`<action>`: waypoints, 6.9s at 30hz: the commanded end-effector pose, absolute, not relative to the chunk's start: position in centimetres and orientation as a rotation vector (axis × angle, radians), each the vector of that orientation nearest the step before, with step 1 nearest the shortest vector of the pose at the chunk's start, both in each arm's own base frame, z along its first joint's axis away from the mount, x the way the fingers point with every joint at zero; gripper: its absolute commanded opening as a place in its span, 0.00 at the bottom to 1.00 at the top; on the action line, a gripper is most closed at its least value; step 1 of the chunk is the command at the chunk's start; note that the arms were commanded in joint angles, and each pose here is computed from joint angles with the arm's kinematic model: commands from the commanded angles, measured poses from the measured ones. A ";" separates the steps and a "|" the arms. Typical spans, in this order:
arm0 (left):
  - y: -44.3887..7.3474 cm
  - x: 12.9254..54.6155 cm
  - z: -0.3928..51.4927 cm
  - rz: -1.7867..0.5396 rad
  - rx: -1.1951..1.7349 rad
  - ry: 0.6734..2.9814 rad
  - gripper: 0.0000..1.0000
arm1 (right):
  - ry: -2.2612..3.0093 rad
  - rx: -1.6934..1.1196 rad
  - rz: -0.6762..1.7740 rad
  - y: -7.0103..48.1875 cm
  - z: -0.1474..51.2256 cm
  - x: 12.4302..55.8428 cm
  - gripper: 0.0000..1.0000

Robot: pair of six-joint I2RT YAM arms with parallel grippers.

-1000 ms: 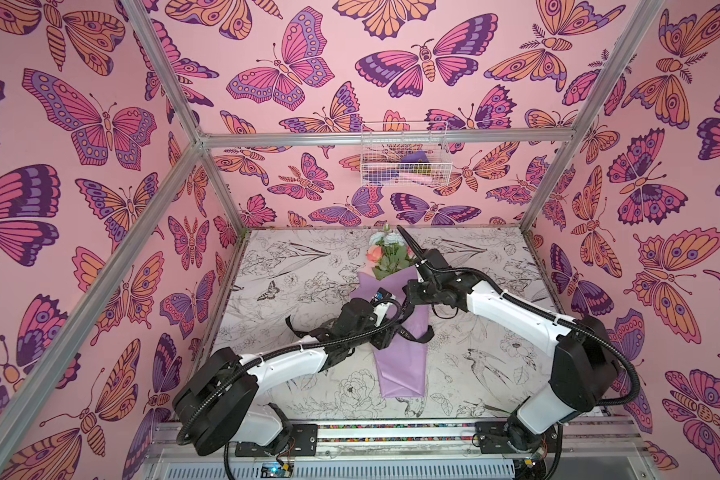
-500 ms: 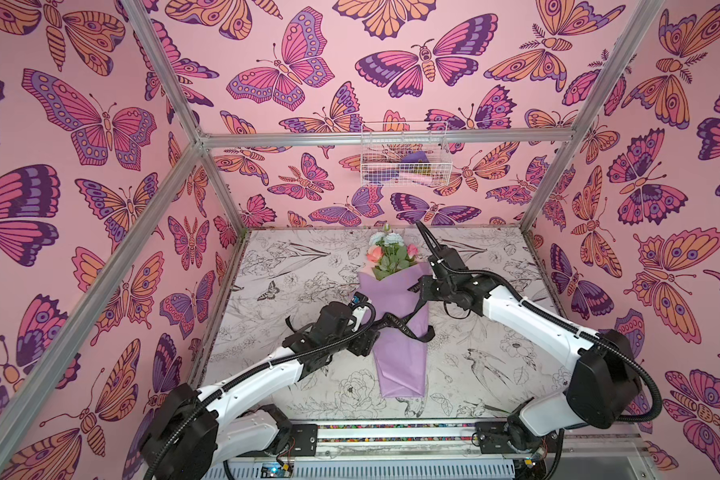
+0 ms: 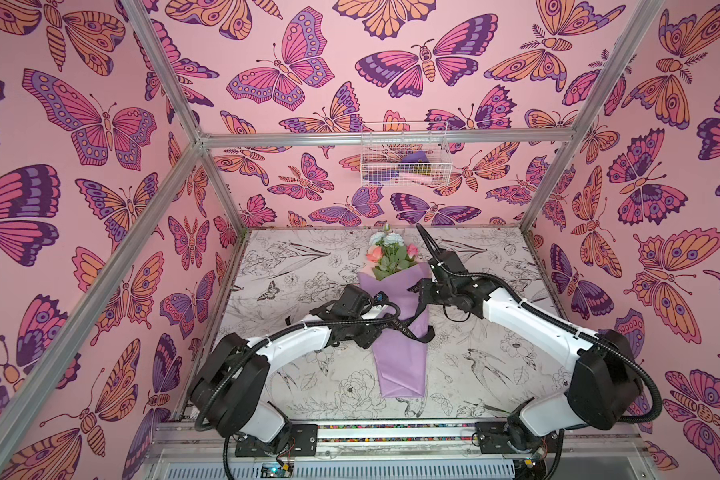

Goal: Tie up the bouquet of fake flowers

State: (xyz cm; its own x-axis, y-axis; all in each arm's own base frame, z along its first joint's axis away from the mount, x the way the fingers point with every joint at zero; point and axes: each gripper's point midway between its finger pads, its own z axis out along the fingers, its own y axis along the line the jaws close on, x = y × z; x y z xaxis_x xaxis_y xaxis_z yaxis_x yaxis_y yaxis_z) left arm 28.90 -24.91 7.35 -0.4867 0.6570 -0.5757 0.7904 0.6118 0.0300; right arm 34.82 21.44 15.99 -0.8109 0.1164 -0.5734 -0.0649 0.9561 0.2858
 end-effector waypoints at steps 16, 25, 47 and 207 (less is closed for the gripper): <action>-25.2 28.2 5.6 -0.350 1.227 2.373 0.35 | 2.478 0.059 0.461 22.2 16.2 34.8 0.00; -25.1 28.5 5.3 -0.333 1.223 2.395 0.18 | 2.479 0.057 0.469 22.3 16.2 34.9 0.00; -23.9 28.5 8.4 -0.274 1.088 2.406 0.00 | 2.451 0.061 0.210 18.4 17.5 35.0 0.00; -5.3 32.3 19.4 -0.809 -0.504 2.205 0.00 | 2.148 -1.155 -0.241 40.5 7.8 29.0 0.73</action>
